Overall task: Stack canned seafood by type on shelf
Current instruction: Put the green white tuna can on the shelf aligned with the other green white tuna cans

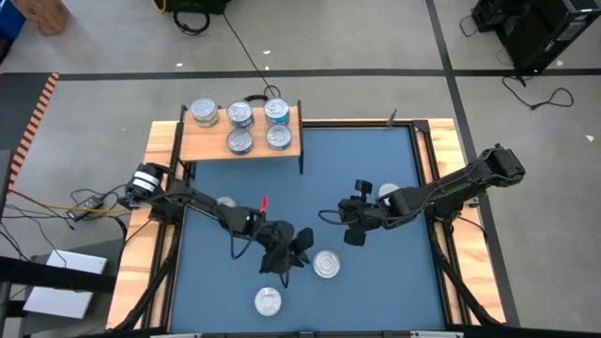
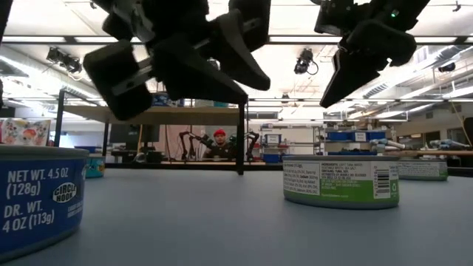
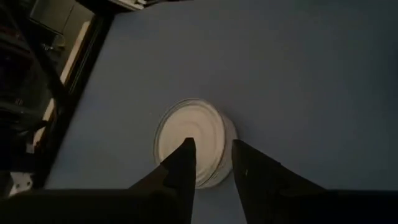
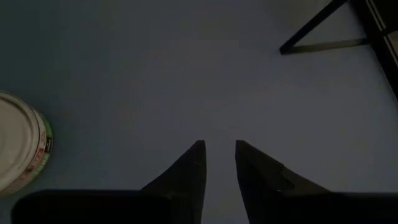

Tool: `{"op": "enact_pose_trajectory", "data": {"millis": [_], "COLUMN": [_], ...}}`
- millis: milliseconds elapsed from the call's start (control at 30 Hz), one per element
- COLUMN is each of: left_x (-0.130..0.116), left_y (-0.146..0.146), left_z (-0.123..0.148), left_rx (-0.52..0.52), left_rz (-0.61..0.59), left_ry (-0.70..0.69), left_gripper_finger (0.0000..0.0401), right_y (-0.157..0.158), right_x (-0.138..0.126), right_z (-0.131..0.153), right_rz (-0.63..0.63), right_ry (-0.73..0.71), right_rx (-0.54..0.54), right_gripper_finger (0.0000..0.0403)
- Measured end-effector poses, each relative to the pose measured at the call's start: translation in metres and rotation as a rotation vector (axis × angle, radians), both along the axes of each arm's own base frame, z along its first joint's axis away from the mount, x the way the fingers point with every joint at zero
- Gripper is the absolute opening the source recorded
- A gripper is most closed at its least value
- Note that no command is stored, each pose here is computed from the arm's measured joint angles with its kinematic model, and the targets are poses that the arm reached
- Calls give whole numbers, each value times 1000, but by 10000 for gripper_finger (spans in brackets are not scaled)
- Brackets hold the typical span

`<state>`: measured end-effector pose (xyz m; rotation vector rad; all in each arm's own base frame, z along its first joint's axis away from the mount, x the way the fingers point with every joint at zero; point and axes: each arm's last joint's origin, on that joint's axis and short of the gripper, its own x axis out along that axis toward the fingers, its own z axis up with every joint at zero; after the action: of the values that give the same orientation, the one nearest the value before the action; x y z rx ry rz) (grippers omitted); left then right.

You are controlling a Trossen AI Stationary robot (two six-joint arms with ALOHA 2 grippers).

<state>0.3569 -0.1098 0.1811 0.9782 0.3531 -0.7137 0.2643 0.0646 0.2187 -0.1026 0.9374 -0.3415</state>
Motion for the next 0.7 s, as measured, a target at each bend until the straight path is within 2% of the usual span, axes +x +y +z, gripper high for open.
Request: {"op": "enact_pose_trajectory", "data": {"millis": [100,333,700], "left_x": [4,17,23], "left_y": [-8,-25,-37], "left_z": [-4,-20,-17], "left_rx": [-8,10,69], "left_rz": [35,146,155], "left_ry": [-41,-25,45], "left_gripper_finger": [108,108,108], "right_y": [-1,-7,-7], "right_x": [0,0,4], "right_z": [0,-13,-13], "right_rz": [-7,-14,-18], "right_ry": [-7,-30,-104], "right_rx": [13,42,62], "right_gripper_finger": [99,101,101]}}
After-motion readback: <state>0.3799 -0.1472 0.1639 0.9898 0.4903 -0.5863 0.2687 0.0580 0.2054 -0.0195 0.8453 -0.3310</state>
